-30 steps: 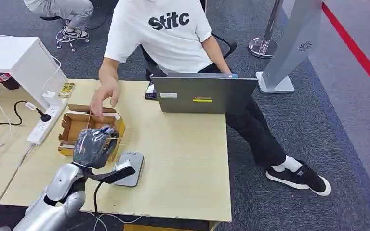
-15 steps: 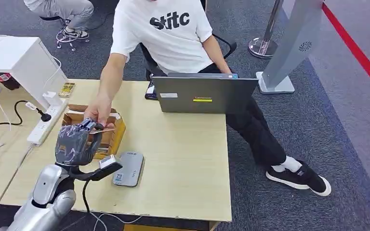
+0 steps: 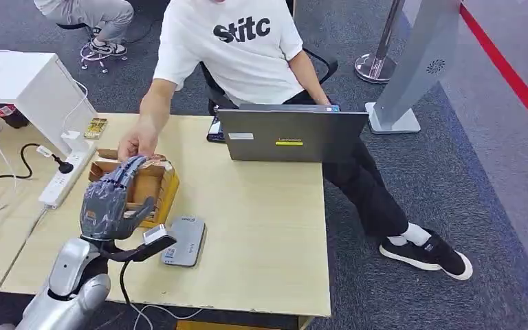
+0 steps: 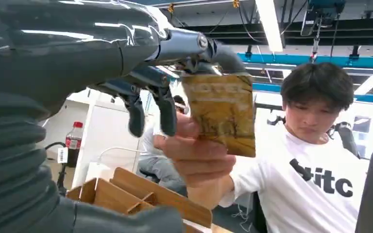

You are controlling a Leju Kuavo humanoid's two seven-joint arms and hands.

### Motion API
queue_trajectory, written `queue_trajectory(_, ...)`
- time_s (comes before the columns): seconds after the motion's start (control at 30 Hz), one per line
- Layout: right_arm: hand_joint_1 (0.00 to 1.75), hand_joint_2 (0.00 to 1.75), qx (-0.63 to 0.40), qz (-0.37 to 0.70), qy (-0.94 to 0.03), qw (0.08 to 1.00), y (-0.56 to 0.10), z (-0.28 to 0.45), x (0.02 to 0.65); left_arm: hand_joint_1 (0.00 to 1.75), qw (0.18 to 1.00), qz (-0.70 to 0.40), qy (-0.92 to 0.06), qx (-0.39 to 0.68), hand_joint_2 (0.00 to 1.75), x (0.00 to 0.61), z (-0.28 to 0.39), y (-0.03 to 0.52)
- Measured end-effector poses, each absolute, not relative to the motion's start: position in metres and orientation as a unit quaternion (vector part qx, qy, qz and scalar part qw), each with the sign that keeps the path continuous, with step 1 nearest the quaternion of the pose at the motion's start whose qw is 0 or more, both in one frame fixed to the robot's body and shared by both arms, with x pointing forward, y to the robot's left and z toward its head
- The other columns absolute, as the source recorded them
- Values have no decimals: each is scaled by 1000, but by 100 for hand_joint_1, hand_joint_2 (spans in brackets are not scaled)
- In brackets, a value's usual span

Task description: Pass the card to the sensor for recognition and then transmit it.

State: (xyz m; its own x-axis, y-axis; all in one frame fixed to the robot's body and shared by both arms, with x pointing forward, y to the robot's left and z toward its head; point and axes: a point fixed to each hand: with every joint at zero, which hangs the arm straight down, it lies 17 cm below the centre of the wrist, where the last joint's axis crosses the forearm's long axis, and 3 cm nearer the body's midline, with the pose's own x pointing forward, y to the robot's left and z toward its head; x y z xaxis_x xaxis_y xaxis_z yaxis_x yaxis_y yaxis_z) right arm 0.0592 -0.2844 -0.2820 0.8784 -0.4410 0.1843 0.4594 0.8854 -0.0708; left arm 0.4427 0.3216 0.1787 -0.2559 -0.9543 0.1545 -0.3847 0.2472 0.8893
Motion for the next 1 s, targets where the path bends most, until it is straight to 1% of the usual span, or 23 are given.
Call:
queue_trajectory(0.4, 0, 175, -57, -236, -81, 967, -285, -282, 59, 0, 376, -387, -694, 477, 175, 439, 172, 316)
queue_trajectory(0.6, 0, 175, -56, -234, -81, 967, -285, -282, 58, 0, 420, -437, -672, 425, 175, 433, 136, 303)
queue_trajectory(0.7, 0, 175, -56, -238, -80, 966, -285, -282, 58, 0, 429, -467, -652, 416, 175, 427, 119, 300)
queue_trajectory(1.0, 0, 175, -56, -242, -79, 965, -286, -282, 56, 0, 441, -526, -595, 418, 175, 413, 90, 321)
